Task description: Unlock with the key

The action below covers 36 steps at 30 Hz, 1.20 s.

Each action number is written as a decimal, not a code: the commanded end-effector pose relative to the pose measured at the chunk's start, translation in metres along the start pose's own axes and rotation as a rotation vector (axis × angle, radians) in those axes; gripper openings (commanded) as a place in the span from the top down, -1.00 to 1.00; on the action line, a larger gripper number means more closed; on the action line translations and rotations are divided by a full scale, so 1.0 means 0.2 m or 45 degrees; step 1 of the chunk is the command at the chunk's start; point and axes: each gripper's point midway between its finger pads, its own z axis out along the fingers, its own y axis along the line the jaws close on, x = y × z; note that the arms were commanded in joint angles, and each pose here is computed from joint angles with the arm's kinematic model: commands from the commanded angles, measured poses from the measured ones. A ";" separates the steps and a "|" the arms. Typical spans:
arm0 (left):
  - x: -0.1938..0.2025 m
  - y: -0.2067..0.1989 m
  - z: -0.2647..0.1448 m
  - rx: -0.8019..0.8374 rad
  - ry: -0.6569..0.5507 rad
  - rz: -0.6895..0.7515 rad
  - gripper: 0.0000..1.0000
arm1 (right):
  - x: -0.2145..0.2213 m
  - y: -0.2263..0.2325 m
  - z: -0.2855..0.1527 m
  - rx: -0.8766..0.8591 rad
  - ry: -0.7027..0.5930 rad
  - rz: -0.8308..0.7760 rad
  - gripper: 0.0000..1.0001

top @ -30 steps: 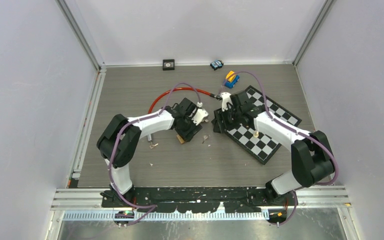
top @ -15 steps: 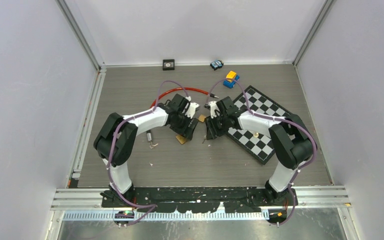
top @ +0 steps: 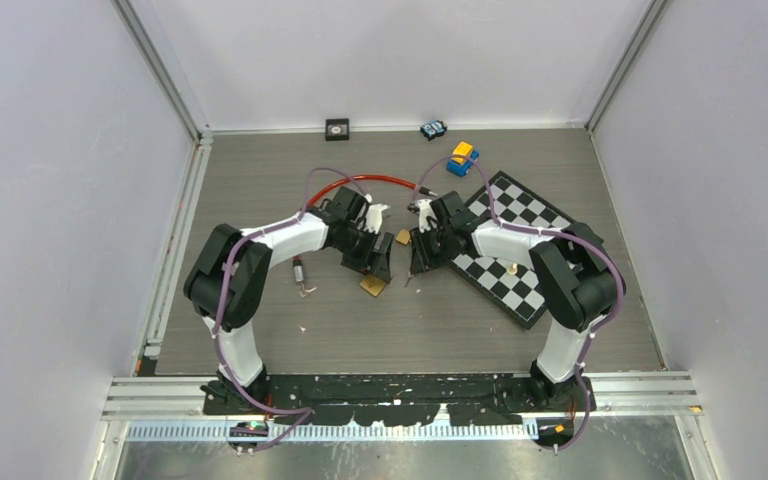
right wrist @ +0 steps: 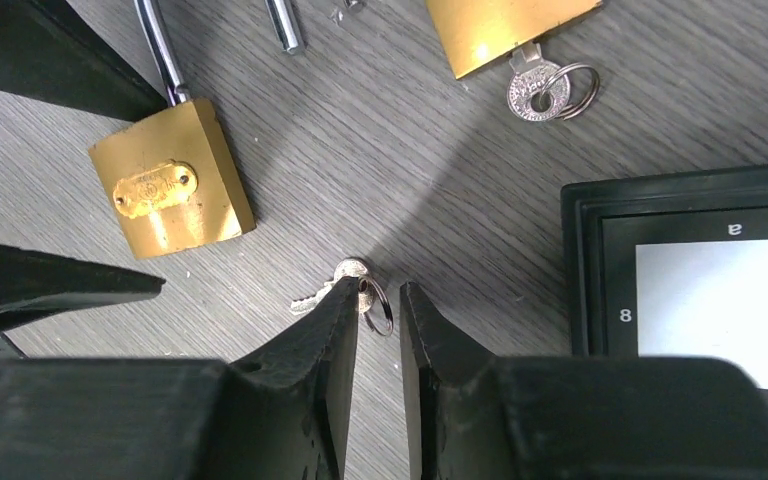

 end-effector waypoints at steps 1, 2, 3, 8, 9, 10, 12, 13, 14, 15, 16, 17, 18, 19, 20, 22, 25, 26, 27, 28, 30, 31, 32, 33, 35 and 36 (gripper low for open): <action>0.10 -0.05 -0.01 0.095 0.071 -0.101 -0.40 | -0.09 0.04 0.00 -0.037 -0.055 -0.002 0.51; 0.10 -0.05 -0.02 0.103 0.067 -0.111 -0.41 | -0.09 0.04 0.00 -0.040 -0.057 -0.004 0.56; 0.10 -0.05 -0.02 0.114 0.062 -0.120 -0.42 | -0.09 0.04 -0.01 -0.036 -0.059 -0.001 0.59; 0.10 -0.07 -0.04 0.151 0.066 -0.135 -0.48 | -0.07 0.04 -0.05 -0.025 -0.042 0.019 0.71; 0.11 -0.08 -0.04 0.166 0.070 -0.136 -0.48 | -0.05 0.04 -0.06 -0.026 -0.033 0.027 0.72; 0.12 -0.09 -0.04 0.185 0.074 -0.137 -0.49 | -0.03 0.05 -0.07 -0.030 -0.021 0.039 0.72; 0.13 -0.11 -0.04 0.211 0.084 -0.140 -0.51 | -0.01 0.06 -0.07 -0.045 -0.007 0.062 0.73; 0.14 -0.11 -0.04 0.217 0.092 -0.141 -0.51 | 0.01 0.06 -0.08 -0.053 0.000 0.071 0.73; 0.14 -0.11 -0.03 0.221 0.094 -0.141 -0.51 | 0.02 0.07 -0.08 -0.057 0.002 0.075 0.74; 0.15 -0.11 -0.03 0.227 0.096 -0.141 -0.51 | 0.02 0.07 -0.08 -0.061 0.004 0.077 0.74; 0.14 -0.11 -0.03 0.230 0.091 -0.143 -0.51 | 0.01 0.07 -0.08 -0.062 -0.001 0.076 0.75; 0.14 -0.11 -0.03 0.232 0.086 -0.147 -0.52 | 0.01 0.07 -0.08 -0.063 -0.004 0.078 0.75; 0.14 -0.12 -0.03 0.234 0.079 -0.153 -0.52 | 0.01 0.08 -0.09 -0.065 -0.007 0.084 0.76; 0.14 -0.12 -0.03 0.237 0.073 -0.160 -0.52 | 0.01 0.08 -0.09 -0.071 -0.010 0.089 0.76; 0.14 -0.12 -0.03 0.236 0.068 -0.165 -0.52 | 0.01 0.09 -0.09 -0.073 -0.013 0.091 0.77; 0.14 -0.11 -0.02 0.220 0.062 -0.187 -0.52 | 0.01 0.09 -0.09 -0.078 -0.019 0.098 0.77; 0.14 -0.09 -0.01 0.203 0.048 -0.212 -0.52 | 0.02 0.09 -0.09 -0.075 -0.020 0.096 0.78; 0.14 -0.09 -0.01 0.188 0.041 -0.220 -0.52 | 0.02 0.08 -0.09 -0.067 -0.017 0.091 0.79; 0.13 -0.08 -0.01 0.172 0.032 -0.227 -0.52 | 0.03 0.07 -0.09 -0.062 -0.014 0.087 0.79; 0.13 -0.07 -0.01 0.160 0.026 -0.236 -0.52 | 0.03 0.07 -0.09 -0.058 -0.015 0.083 0.80; 0.12 -0.05 0.00 0.121 0.013 -0.258 -0.52 | 0.04 0.06 -0.09 -0.051 -0.008 0.076 0.81; 0.12 -0.04 0.00 0.113 0.009 -0.270 -0.52 | 0.04 0.06 -0.09 -0.048 -0.008 0.074 0.81; 0.12 -0.04 0.00 0.109 0.008 -0.285 -0.52 | 0.05 0.06 -0.09 -0.046 -0.005 0.073 0.81; 0.12 -0.04 0.01 0.106 0.008 -0.304 -0.52 | 0.05 0.06 -0.09 -0.044 -0.003 0.072 0.81; 0.12 -0.04 0.02 0.098 0.003 -0.336 -0.52 | 0.05 0.06 -0.09 -0.045 -0.001 0.072 0.81; 0.12 -0.04 0.03 0.097 0.003 -0.348 -0.52 | 0.05 0.05 -0.09 -0.044 0.001 0.073 0.81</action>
